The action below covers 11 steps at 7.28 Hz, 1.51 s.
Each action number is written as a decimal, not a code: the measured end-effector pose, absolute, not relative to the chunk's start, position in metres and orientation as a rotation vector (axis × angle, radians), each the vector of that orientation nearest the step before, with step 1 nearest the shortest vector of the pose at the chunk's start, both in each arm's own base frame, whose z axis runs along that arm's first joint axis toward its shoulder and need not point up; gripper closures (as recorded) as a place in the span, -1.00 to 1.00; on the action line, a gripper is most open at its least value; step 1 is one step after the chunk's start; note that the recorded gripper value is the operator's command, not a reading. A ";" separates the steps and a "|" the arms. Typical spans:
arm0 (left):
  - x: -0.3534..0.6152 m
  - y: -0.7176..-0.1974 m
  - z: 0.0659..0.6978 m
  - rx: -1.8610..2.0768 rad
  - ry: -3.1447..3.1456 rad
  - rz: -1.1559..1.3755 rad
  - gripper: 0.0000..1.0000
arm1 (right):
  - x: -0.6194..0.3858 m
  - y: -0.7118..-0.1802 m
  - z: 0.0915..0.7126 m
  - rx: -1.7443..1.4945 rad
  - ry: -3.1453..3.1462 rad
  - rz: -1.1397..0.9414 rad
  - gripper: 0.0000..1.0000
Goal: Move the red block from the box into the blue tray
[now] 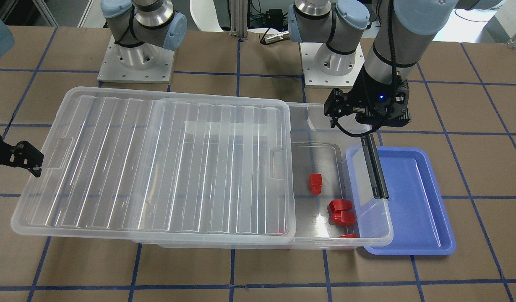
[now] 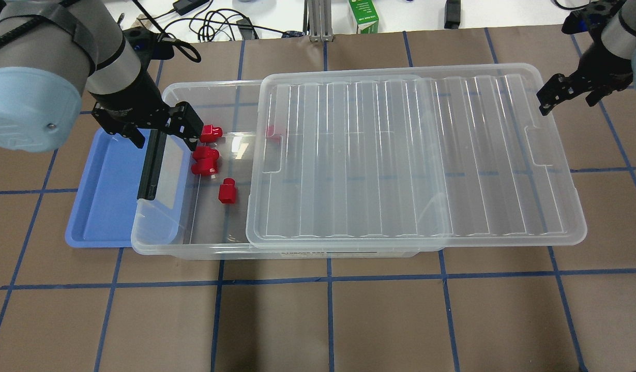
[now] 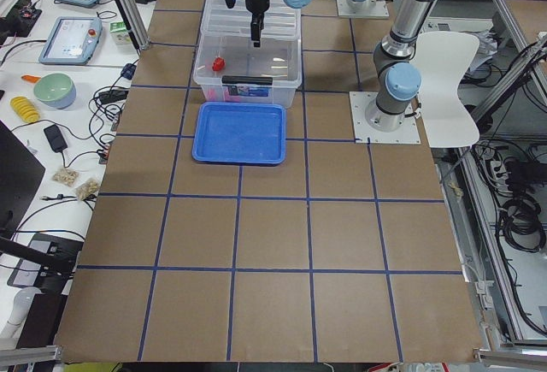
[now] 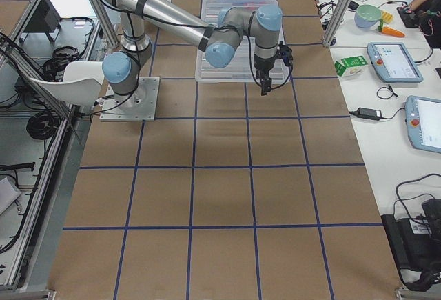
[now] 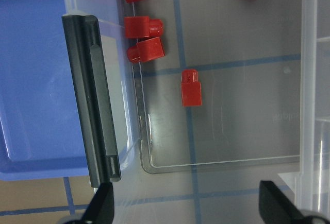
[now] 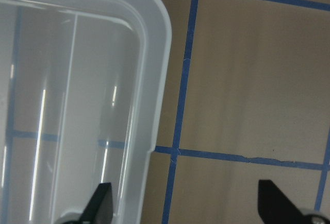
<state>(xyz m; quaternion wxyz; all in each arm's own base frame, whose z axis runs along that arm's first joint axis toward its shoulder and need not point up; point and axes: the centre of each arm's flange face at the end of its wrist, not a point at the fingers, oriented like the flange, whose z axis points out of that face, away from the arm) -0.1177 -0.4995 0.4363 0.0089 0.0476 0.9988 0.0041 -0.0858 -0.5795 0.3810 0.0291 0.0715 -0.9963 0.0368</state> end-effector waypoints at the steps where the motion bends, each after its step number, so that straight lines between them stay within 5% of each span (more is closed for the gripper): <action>1: -0.118 -0.500 0.436 0.148 3.119 0.006 -1.00 | -0.083 -0.577 0.403 0.215 -3.072 0.126 -1.00; 5: -0.118 -0.499 0.437 0.149 3.116 0.000 -1.00 | -0.063 -0.542 0.510 0.089 -3.089 0.122 -1.00; 11: -0.118 -0.499 0.437 0.149 3.119 -0.001 -1.00 | 0.038 -0.548 0.514 -0.096 -3.106 0.155 -1.00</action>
